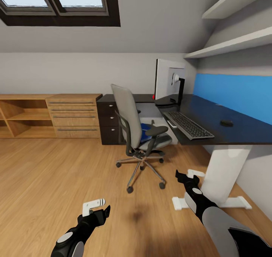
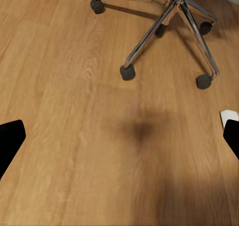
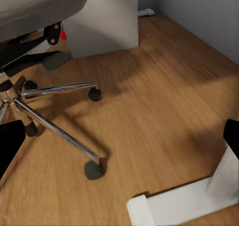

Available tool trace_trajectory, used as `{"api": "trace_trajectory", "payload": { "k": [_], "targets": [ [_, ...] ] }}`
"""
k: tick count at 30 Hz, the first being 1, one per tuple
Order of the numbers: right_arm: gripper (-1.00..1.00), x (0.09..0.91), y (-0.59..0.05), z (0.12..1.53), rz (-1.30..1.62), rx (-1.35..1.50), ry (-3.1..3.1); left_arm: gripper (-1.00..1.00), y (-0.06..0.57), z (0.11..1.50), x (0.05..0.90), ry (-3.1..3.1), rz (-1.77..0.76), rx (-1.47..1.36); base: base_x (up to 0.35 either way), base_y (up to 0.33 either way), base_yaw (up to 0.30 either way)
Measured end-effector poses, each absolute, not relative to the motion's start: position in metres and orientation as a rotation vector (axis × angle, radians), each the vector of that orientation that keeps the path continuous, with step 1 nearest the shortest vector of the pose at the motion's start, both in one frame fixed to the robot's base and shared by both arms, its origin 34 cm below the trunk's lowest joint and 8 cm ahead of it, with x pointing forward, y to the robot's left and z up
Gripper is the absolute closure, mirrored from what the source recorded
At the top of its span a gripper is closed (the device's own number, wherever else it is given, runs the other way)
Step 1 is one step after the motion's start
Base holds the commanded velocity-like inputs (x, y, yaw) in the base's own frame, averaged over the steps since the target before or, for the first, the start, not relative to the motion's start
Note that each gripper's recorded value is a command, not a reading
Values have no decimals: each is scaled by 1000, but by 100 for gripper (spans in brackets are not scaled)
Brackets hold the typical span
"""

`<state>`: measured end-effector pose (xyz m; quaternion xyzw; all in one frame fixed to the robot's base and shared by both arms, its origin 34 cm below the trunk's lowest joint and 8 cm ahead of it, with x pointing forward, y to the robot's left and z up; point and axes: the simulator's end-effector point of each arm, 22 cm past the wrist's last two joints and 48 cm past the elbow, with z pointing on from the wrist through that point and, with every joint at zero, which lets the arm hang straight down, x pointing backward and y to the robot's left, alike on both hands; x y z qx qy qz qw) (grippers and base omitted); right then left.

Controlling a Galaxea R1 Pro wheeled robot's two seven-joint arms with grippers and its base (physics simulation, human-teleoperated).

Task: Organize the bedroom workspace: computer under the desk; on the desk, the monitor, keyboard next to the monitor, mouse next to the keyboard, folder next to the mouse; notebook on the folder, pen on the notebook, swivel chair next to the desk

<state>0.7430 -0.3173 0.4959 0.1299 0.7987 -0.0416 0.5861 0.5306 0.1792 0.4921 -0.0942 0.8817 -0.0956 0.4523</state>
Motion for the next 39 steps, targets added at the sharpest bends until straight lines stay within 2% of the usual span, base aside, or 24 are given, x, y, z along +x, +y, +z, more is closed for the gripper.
{"api": "trace_trajectory", "payload": {
  "k": [27,32,39],
  "targets": [
    [-100,742,-315,494,-95,301,1867,-100,182,491,531,2179,-231,-240,255,5,0],
    [-100,743,-299,493,-73,293,1868,-100,183,491,531,2178,-231,-241,263,73,0],
    [-100,745,-292,497,-62,292,1850,-100,186,490,531,2178,-226,-249,76,12,72]
  ]
}}
